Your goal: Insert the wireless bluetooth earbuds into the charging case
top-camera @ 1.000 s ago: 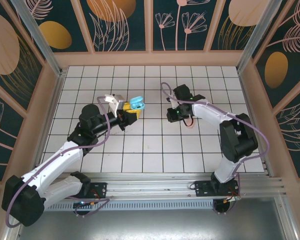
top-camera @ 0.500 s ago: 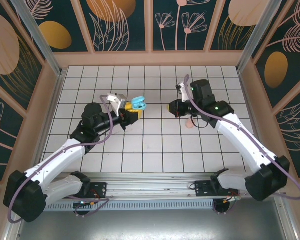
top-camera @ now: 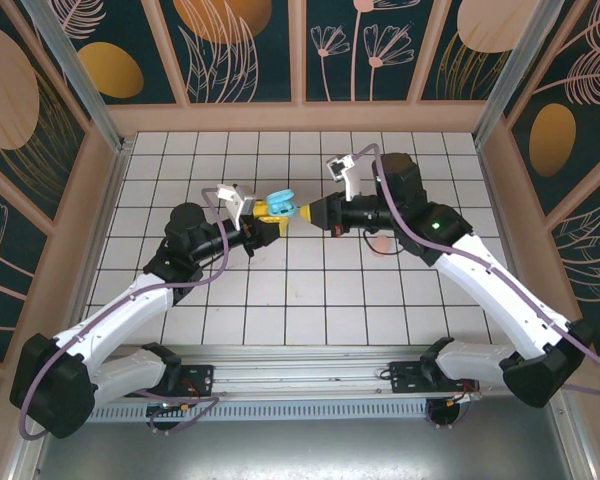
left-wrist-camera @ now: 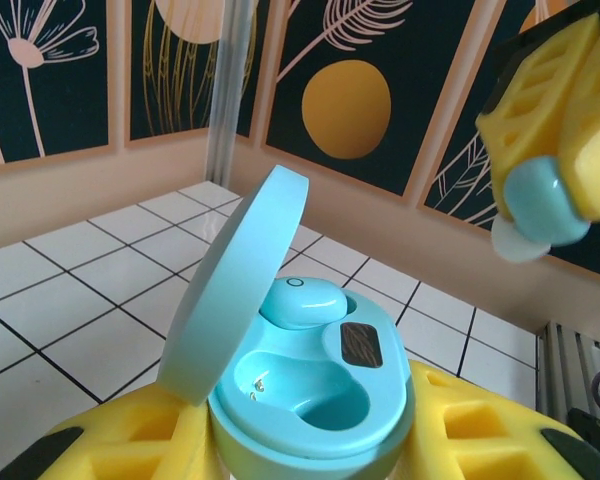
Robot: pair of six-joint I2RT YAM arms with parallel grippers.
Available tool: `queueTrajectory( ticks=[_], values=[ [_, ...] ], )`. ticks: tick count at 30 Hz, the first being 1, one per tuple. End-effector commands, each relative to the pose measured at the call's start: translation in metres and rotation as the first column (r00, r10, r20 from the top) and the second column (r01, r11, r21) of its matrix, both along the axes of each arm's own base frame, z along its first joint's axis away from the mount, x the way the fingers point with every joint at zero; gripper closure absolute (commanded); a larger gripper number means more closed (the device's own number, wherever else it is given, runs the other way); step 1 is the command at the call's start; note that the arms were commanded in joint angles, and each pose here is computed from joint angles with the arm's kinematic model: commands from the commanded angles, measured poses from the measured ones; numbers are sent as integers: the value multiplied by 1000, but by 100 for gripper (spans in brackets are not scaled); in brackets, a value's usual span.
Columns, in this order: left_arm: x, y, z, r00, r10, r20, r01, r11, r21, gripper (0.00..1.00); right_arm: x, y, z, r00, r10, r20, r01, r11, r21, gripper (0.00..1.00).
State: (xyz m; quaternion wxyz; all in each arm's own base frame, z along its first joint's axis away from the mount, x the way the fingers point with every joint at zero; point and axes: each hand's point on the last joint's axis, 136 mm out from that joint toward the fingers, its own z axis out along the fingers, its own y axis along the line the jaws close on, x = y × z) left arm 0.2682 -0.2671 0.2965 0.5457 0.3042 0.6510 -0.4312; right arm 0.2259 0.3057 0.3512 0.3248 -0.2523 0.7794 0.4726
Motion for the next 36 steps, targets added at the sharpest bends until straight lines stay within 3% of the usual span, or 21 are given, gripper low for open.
queueTrajectory(
  ticks=[1, 14, 36],
  values=[
    [-9, -2, 17, 996, -32, 82, 35, 999, -28, 100, -4, 21, 20, 997, 74, 7, -74, 994, 79, 93],
    [-17, 3, 15, 988, -32, 152, 33, 999, -2, 100, 3, 41, 21, 994, 108, -2, -107, 990, 96, 93],
    [-13, 5, 15, 987, -13, 159, 12, 1000, 7, 100, 9, 65, 0, 991, 107, -84, -101, 992, 73, 93]
  ],
)
